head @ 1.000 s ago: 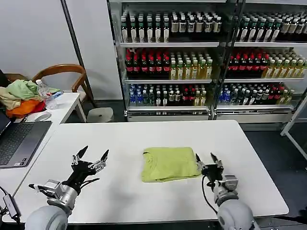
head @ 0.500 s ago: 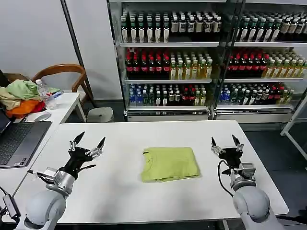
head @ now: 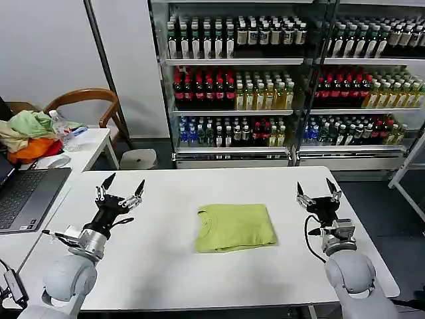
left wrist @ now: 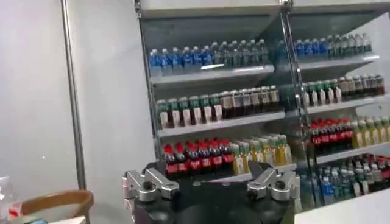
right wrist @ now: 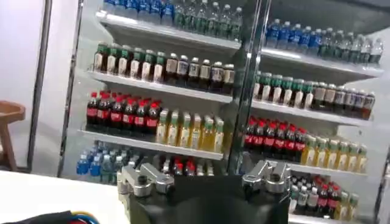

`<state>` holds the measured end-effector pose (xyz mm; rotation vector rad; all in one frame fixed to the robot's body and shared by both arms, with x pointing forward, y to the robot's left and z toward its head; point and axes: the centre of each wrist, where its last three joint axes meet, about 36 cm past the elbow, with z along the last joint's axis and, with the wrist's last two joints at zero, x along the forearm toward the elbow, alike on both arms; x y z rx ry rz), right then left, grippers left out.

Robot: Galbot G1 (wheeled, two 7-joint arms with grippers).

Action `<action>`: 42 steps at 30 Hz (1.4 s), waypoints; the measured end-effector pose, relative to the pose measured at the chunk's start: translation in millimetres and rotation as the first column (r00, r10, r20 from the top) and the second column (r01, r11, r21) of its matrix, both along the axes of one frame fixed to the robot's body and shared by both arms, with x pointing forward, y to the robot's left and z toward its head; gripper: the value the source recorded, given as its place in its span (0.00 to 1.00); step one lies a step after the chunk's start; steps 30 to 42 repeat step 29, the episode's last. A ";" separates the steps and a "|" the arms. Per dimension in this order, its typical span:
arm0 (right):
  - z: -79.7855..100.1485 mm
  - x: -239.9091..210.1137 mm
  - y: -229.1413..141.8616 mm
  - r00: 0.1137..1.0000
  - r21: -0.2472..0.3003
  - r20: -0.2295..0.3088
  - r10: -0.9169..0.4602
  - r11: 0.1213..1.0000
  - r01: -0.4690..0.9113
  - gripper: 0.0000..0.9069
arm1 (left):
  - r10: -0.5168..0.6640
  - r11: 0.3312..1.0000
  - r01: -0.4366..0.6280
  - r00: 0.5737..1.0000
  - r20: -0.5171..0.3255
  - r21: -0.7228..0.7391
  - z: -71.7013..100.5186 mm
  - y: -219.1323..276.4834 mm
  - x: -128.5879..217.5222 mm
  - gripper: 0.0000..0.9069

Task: Fold and organize the clothes.

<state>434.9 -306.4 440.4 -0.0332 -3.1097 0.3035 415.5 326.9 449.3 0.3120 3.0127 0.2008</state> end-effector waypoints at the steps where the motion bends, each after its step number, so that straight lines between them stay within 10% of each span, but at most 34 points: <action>1: 0.2 0.7 -0.8 1.000 -0.004 0.001 0.000 1.000 0.000 1.00 | -0.002 1.000 0.002 1.000 0.001 0.001 0.1 -0.2 0.2 1.00; 42: -14.6 19.0 -8.8 0.998 -0.117 0.039 0.049 0.992 -0.044 1.00 | -0.021 0.999 0.020 0.999 0.028 0.035 -7.6 22.0 17.3 1.00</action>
